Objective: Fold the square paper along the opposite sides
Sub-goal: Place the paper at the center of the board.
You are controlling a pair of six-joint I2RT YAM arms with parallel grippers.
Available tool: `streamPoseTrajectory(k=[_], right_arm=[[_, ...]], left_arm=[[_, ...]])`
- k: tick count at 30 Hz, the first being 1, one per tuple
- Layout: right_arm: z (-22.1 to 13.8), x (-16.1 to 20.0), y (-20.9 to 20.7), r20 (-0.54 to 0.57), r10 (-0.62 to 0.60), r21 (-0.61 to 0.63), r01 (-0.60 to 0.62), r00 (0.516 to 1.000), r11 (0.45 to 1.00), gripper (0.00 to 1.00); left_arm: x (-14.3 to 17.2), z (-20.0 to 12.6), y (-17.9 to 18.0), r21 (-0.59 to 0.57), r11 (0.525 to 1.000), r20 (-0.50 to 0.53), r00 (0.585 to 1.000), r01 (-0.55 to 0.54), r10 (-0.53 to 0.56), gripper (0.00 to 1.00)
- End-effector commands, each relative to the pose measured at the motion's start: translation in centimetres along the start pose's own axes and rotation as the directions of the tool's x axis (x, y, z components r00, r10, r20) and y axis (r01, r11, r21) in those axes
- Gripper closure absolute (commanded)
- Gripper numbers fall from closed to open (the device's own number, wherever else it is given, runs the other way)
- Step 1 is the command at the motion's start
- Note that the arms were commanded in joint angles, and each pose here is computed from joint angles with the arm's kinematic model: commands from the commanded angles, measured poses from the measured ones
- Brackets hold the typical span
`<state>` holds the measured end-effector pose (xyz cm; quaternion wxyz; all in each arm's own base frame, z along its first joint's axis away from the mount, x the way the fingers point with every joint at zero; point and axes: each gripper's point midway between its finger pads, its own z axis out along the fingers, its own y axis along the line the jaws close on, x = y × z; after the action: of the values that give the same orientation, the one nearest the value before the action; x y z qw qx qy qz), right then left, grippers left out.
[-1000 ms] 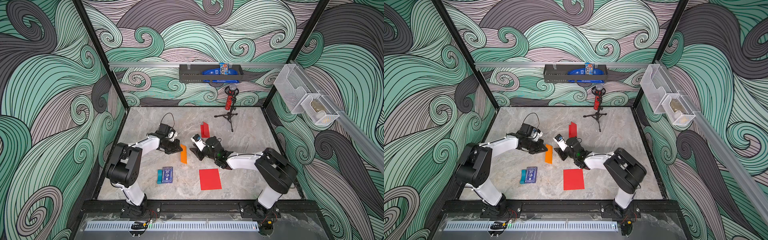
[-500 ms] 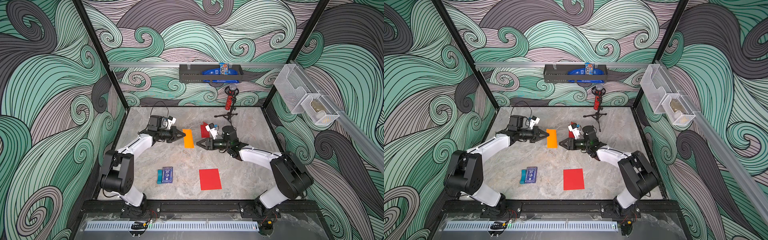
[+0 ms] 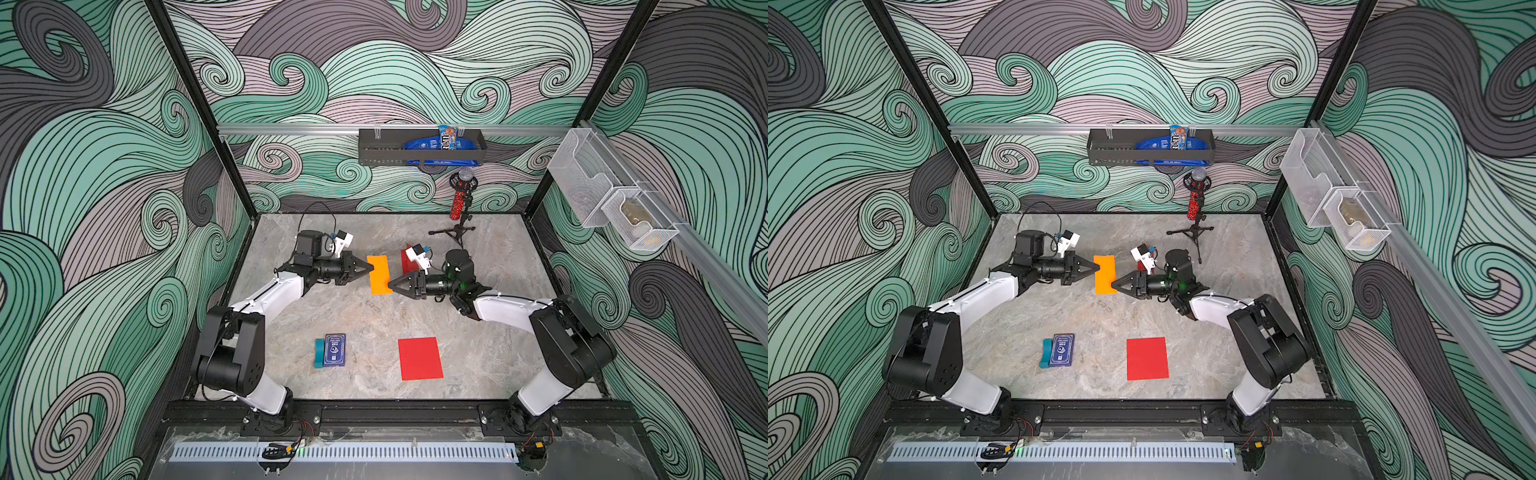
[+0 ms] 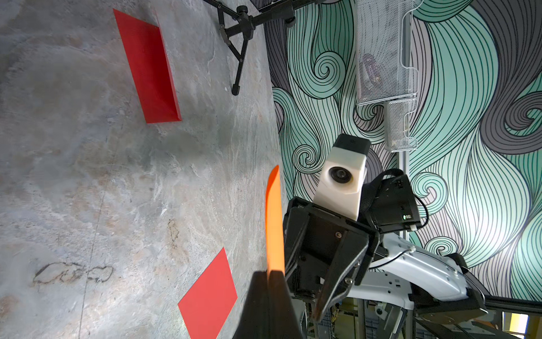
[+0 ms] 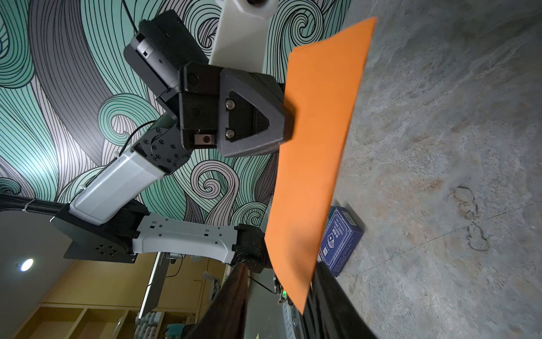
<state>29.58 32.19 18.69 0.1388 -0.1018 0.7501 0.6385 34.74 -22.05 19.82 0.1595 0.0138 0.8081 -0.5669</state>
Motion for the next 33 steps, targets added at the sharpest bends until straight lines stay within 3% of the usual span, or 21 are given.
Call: streamPoseTrajectory(k=[1, 6, 9, 13, 15, 19, 23, 30, 33], right_arm=[[0.2, -0.1, 0.5, -0.014, -0.002, -0.033, 0.001, 1.000, 0.999, 0.64], [0.4, -0.2, 0.4, -0.018, 0.001, -0.032, -0.002, 1.000, 0.999, 0.73], [0.4, -0.1, 0.3, -0.024, 0.003, -0.024, -0.004, 1.000, 1.000, 0.88], [0.3, -0.1, 0.6, -0.025, 0.000, -0.028, -0.001, 1.000, 1.000, 0.98], [0.2, -0.2, 0.9, -0.020, -0.007, -0.031, 0.007, 1.000, 0.999, 1.00], [0.3, -0.1, 1.5, -0.026, -0.017, -0.040, 0.016, 1.000, 0.999, 1.00], [0.7, 0.1, 2.1, -0.042, -0.026, -0.050, 0.024, 0.999, 0.998, 1.00], [1.2, 0.7, 2.4, -0.066, -0.022, -0.056, 0.018, 0.998, 0.998, 1.00], [1.2, 0.9, 2.5, -0.071, -0.021, -0.057, 0.017, 0.997, 0.998, 1.00]], left_arm=[[-0.3, -0.7, -1.6, 0.043, 0.998, 0.013, 0.999, -0.037, 0.037, 1.00], [-0.5, -0.9, -2.0, 0.052, 0.998, 0.021, 0.999, -0.045, 0.044, 1.00], [-0.5, -1.1, -2.2, 0.053, 0.997, 0.025, 0.999, -0.049, 0.048, 1.00], [-0.6, -1.3, -2.4, 0.053, 0.997, 0.032, 0.998, -0.056, 0.055, 1.00], [-0.6, -1.3, -2.4, 0.052, 0.997, 0.033, 0.998, -0.056, 0.054, 0.99], [-0.7, -1.3, -2.2, 0.054, 0.997, 0.039, 0.998, -0.054, 0.052, 0.81], [-0.8, -1.2, -2.3, 0.080, 0.996, 0.051, 0.998, -0.049, 0.045, 0.71], [-0.9, -1.4, -2.9, 0.109, 0.991, 0.071, 0.995, -0.072, 0.064, 0.70], [-0.8, -1.4, -2.9, 0.113, 0.991, 0.076, 0.995, -0.072, 0.064, 0.85]])
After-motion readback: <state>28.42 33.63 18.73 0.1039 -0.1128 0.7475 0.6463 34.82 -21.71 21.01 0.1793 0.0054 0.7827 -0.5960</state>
